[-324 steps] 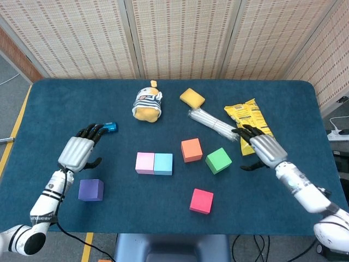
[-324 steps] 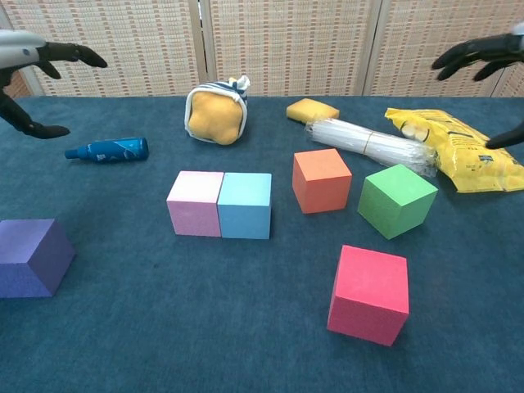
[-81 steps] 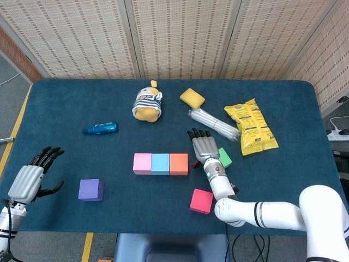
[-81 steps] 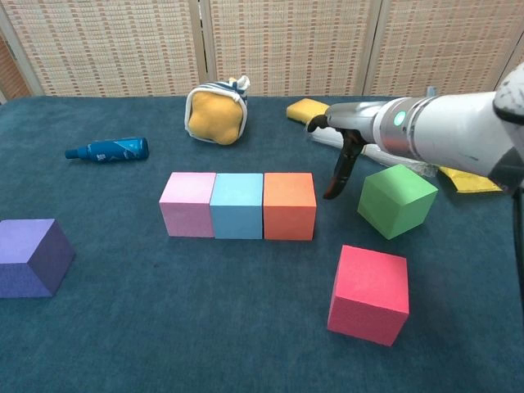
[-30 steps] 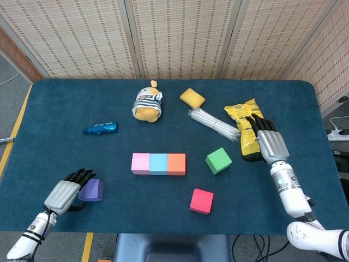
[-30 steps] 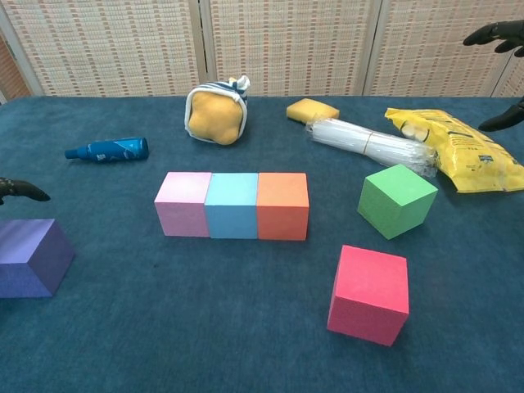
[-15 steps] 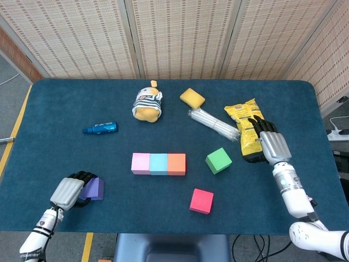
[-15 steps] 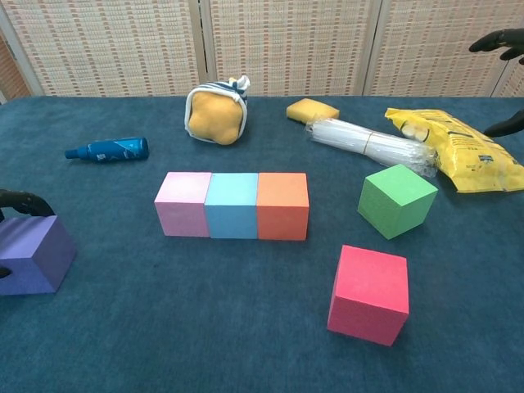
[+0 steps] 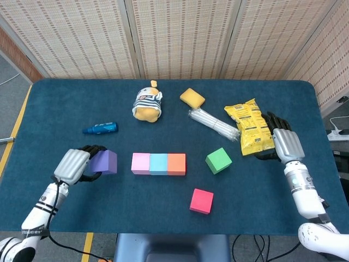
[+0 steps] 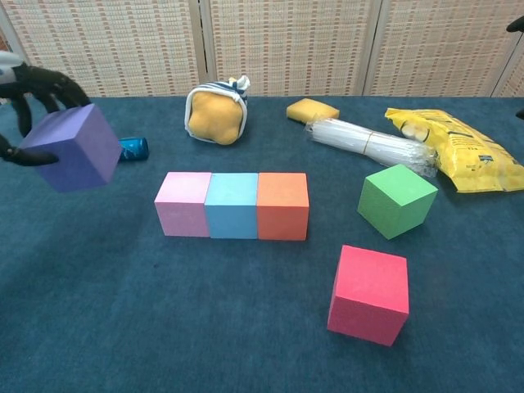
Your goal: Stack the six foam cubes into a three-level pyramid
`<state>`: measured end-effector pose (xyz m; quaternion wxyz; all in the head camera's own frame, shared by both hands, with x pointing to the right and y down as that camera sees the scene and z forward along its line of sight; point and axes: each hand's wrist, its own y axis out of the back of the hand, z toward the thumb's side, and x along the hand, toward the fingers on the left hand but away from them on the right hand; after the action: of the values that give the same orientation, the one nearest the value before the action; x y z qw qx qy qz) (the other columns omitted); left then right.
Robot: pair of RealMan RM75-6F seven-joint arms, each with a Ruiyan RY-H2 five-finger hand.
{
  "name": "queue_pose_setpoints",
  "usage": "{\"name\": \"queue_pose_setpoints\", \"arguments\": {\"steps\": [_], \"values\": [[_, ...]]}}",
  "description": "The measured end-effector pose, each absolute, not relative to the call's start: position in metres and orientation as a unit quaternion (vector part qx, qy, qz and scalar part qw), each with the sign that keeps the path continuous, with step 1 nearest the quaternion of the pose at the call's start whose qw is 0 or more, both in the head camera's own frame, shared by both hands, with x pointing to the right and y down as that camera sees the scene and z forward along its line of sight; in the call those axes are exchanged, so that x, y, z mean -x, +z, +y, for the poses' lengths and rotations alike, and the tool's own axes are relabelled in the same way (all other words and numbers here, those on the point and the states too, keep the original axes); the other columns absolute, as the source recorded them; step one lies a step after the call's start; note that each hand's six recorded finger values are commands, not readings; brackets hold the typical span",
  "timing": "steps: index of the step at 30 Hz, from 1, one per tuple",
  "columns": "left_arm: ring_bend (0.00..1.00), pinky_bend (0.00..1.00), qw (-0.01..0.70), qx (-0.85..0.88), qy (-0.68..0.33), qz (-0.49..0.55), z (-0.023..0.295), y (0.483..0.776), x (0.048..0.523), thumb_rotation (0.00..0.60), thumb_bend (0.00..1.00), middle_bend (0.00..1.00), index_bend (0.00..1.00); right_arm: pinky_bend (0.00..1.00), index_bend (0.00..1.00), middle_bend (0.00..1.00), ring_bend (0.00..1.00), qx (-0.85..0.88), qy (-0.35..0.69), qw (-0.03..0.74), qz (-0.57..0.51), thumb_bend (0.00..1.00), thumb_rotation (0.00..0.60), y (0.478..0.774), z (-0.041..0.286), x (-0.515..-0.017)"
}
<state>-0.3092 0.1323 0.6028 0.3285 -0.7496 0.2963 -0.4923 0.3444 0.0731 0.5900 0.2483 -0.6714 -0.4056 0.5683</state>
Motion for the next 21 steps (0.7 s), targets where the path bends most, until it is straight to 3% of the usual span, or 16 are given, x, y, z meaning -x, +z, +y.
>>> {"name": "queue_pose_setpoints", "arguments": {"steps": [9, 21], "values": [[0.35, 0.48, 0.350, 0.762, -0.486, 0.246, 0.099, 0.607, 0.245, 0.600, 0.30, 0.39, 0.34, 0.00, 0.00, 0.06, 0.00, 0.664, 0.573, 0.246, -0.413, 0.20, 0.600, 0.585, 0.074, -0.350], [0.34, 0.48, 0.358, 0.766, -0.499, 0.191, 0.099, 0.631, 0.178, 0.600, 0.30, 0.38, 0.33, 0.00, 0.00, 0.06, 0.00, 0.661, 0.579, 0.241, -0.411, 0.20, 0.600, 0.587, 0.075, -0.355]]}}
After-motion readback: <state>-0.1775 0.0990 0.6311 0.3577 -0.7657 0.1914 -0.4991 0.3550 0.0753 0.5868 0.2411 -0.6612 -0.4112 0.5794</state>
